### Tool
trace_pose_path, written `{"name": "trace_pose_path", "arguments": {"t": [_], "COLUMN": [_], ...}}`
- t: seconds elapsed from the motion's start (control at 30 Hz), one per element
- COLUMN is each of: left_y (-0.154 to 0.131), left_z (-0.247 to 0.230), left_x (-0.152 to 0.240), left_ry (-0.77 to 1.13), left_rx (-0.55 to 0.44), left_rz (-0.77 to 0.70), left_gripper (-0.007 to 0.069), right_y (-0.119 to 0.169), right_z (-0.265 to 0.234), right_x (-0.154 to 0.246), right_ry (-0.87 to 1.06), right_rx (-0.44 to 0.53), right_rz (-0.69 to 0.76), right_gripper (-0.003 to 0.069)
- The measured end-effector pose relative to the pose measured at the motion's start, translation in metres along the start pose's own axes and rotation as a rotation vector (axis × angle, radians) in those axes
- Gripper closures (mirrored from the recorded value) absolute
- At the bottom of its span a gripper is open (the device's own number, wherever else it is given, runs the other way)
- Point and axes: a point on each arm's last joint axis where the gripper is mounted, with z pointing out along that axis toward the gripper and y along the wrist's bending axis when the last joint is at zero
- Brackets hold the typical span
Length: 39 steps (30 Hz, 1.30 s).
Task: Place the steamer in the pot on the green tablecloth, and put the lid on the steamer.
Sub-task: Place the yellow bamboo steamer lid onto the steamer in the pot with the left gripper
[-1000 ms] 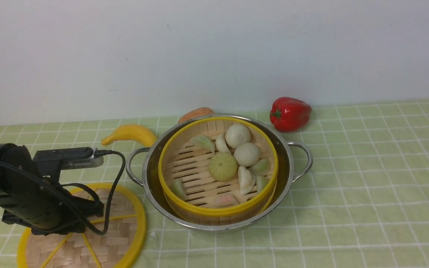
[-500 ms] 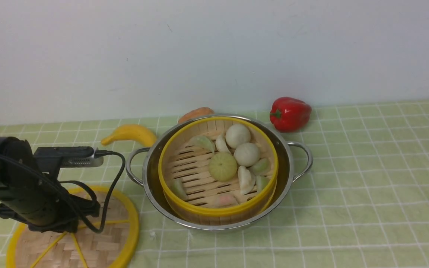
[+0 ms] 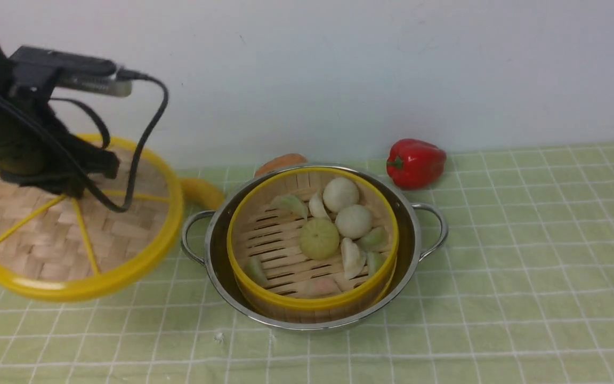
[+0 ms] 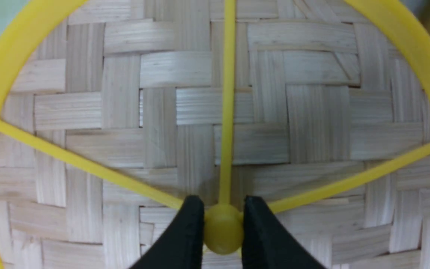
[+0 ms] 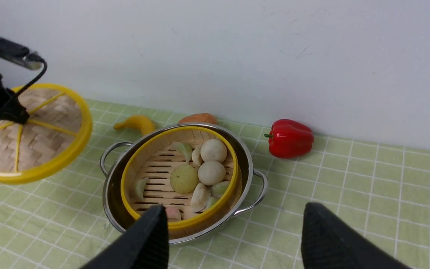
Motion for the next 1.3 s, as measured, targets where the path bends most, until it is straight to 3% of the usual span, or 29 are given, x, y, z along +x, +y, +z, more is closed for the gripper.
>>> {"name": "trace_pose_path", "arguments": {"t": [0.23, 0.4, 0.73, 1.3], "left_y": [-0.114, -0.159, -0.176, -0.180], "left_z": [0.012, 0.053, 0.083, 0.090], "left_x": [-0.023, -0.028, -0.052, -0.052], "left_ry": [-0.141, -0.113, -0.096, -0.040], "left_rx": [0.159, 0.191, 0.192, 0.213], "left_rz": [0.301, 0.365, 0.372, 0.365], "left_gripper": [0.0502, 0.0502, 0.0502, 0.0502], "right_y": [0.000, 0.000, 0.002, 0.002], "right_z": [0.000, 0.000, 0.000, 0.000], "right_x": [0.000, 0.000, 0.001, 0.001], "right_ry": [0.000, 0.000, 0.006, 0.007], "right_rx": [-0.002, -0.004, -0.021, -0.023], "right_rz": [0.025, 0.044, 0.053, 0.055], "right_gripper": [0.0191, 0.0191, 0.0191, 0.0191]}}
